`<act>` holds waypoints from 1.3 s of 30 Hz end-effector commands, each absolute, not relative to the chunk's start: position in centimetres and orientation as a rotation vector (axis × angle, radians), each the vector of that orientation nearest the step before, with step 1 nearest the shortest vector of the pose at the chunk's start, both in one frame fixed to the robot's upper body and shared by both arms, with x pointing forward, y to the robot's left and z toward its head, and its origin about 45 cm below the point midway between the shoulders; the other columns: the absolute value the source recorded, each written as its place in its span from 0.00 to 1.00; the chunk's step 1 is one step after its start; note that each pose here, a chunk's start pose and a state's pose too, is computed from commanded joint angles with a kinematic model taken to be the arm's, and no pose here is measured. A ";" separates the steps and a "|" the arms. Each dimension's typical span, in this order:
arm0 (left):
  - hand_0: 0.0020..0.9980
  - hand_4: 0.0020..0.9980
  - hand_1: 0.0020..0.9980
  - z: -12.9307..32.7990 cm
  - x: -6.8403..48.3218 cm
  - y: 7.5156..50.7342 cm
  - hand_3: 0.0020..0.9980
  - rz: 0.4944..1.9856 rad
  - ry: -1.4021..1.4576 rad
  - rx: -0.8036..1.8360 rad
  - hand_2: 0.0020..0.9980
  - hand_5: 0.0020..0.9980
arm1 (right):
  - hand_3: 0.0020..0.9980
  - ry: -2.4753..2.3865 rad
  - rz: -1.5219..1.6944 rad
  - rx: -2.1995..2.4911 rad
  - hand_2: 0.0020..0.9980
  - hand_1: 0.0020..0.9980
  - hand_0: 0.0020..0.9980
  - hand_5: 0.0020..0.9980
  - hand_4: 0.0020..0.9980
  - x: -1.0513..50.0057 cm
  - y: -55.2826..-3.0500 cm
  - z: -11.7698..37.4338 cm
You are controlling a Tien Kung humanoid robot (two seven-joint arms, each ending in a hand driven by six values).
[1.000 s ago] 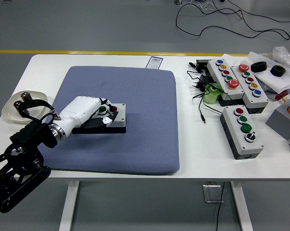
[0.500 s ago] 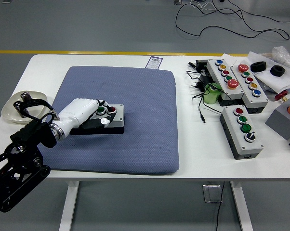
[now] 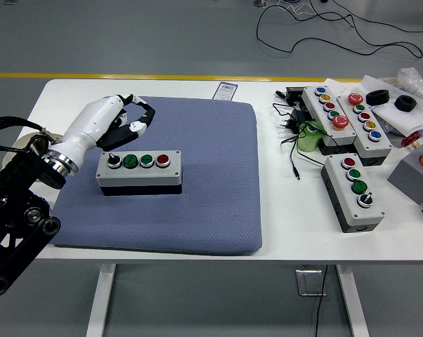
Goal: Pick up the button,place it on the desk,press the button,press the button
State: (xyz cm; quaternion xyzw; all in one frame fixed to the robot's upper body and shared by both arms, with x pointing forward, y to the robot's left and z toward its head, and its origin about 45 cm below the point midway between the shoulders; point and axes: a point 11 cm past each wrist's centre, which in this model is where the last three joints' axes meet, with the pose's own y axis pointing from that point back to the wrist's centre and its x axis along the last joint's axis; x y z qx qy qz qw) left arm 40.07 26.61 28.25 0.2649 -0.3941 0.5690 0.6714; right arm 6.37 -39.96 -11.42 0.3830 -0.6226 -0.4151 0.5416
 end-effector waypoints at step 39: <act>0.84 0.59 0.88 23.8 38.5 34.8 0.88 1.583 0.060 -0.065 0.93 1.00 | 0.61 -1.466 -0.974 0.920 0.72 0.69 0.68 0.29 0.45 6.5 -39.9 -11.4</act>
